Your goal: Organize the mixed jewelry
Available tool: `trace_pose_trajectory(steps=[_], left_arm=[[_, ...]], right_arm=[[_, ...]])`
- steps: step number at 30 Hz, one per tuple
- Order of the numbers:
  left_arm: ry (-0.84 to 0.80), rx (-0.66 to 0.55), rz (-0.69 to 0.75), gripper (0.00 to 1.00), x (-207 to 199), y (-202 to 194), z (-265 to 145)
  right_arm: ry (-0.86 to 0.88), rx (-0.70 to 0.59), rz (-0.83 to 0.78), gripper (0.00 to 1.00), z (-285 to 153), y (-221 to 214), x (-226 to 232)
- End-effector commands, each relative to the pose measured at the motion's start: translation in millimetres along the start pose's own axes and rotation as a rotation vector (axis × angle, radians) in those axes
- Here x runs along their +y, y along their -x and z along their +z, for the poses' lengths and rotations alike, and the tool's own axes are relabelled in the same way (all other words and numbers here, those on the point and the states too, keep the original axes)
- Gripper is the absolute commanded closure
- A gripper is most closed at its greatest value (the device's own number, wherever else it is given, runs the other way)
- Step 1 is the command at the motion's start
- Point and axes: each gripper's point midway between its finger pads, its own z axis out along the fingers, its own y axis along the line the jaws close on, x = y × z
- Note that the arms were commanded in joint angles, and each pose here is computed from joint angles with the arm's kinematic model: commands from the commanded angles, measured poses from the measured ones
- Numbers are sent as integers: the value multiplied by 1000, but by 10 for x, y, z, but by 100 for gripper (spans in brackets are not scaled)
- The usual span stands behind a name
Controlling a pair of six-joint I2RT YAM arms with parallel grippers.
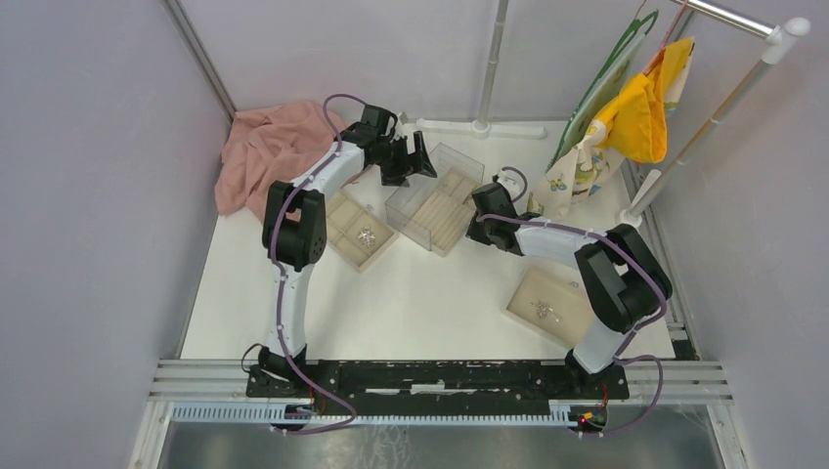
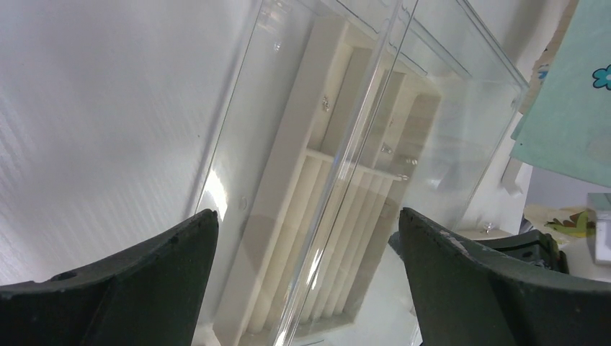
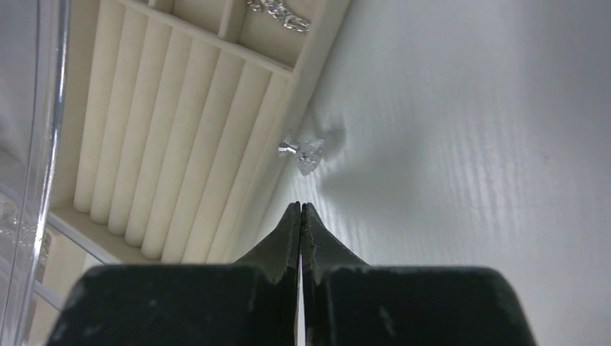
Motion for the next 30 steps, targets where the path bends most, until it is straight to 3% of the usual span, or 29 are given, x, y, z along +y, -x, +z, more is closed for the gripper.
trace_pose_trajectory(steps=[1, 13, 20, 30], left_arm=[[-15, -8, -9, 0, -71, 61, 17], [-51, 42, -43, 0, -109, -125, 35], [-13, 50, -16, 0, -58, -158, -4], [251, -115, 53, 0, 152, 330, -401]], right_arm=[[136, -32, 29, 100, 75, 114, 326], [375, -40, -33, 95, 240, 200, 887], [433, -21, -79, 92, 148, 175, 908], [269, 0, -179, 77, -253, -77, 218]])
